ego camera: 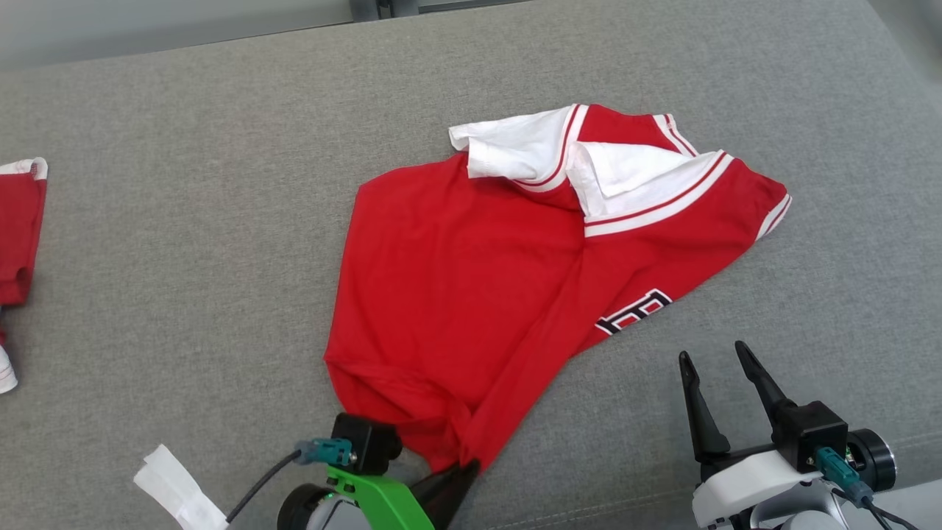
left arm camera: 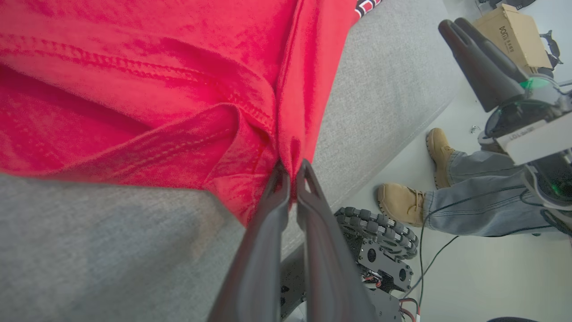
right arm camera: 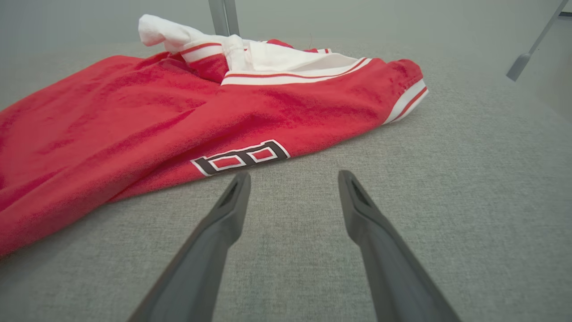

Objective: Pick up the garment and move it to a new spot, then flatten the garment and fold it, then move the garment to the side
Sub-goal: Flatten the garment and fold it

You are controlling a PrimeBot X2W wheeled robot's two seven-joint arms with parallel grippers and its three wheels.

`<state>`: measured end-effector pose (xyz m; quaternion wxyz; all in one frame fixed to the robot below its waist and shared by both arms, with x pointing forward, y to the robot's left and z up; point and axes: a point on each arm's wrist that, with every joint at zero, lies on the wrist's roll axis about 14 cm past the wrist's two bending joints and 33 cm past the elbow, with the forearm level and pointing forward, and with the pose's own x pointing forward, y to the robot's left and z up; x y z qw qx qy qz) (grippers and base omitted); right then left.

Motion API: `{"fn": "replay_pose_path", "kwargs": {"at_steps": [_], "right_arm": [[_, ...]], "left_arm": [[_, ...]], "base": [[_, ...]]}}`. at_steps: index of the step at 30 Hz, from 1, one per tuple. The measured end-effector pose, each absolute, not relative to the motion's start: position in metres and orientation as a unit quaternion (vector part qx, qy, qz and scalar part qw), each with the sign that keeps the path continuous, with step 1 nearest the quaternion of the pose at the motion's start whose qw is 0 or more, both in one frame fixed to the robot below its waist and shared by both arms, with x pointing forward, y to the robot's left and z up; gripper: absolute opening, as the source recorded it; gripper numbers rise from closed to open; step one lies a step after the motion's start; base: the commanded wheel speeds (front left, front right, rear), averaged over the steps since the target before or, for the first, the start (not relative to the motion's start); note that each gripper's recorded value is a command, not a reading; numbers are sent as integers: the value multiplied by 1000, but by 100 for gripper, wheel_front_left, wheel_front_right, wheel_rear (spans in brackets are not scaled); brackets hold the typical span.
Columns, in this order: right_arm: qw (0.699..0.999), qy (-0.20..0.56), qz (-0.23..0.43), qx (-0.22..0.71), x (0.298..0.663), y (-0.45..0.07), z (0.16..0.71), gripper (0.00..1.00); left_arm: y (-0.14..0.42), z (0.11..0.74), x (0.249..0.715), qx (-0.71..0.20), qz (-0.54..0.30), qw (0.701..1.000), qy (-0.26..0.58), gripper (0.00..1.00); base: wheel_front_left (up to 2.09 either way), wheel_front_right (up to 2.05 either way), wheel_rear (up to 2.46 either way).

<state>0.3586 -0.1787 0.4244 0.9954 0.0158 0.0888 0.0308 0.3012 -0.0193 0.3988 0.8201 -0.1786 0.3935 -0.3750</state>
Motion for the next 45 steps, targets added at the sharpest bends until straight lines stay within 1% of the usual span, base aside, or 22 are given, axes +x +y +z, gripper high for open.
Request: {"fn": "replay_pose_path", "kwargs": {"at_steps": [1,4,8,11,17,21,23,26,29,31,36,38,39,40,41,42,44,45], "right_arm": [[995,89,38,13,361,-174,424,100],[995,86,46,11,363,-170,425,100],[995,78,54,11,367,-166,429,100],[995,75,59,10,368,-163,431,100],[995,78,60,9,366,-162,429,100],[995,80,60,9,365,-162,428,100],[995,81,62,9,366,-161,428,100],[995,78,65,9,369,-159,429,100],[995,74,65,9,371,-159,432,100],[995,74,59,9,370,-162,432,100],[996,77,43,10,365,-173,431,100],[996,79,38,11,364,-175,430,100],[996,80,36,13,363,-176,430,100],[996,81,35,13,363,-177,429,100],[996,81,35,14,362,-177,429,100],[996,82,34,14,362,-177,429,100],[996,83,32,16,362,-178,428,100],[996,83,30,16,362,-179,428,100]], "left_arm": [[-22,397,292,-203,-368,811,407,100],[-21,391,284,-208,-357,809,419,100],[-12,376,276,-208,-328,811,437,100],[-2,370,276,-208,-306,821,436,100],[30,394,324,-236,-244,870,359,100],[46,418,357,-244,-219,890,316,100],[54,422,372,-238,-208,897,310,100],[62,419,391,-240,-190,896,321,100],[75,406,409,-194,-173,907,333,100],[73,399,413,-189,-175,900,351,100],[51,380,406,-205,-204,868,404,100],[47,374,406,-205,-208,860,417,100],[48,369,405,-188,-213,859,426,88],[49,367,407,-173,-219,860,428,0],[47,366,407,-163,-227,859,429,0],[51,367,414,-154,-225,867,418,0],[67,381,448,-143,-185,907,349,0],[74,391,463,-127,-178,922,318,0]], "base": [[0,0,0],[0,0,0],[0,0,0],[0,0,0],[0,0,0],[0,0,0],[0,0,0],[0,0,0],[0,0,0],[0,0,0],[0,0,0],[0,0,0],[0,0,0],[0,0,0],[0,0,0],[0,0,0],[0,0,0],[0,0,0]]}}
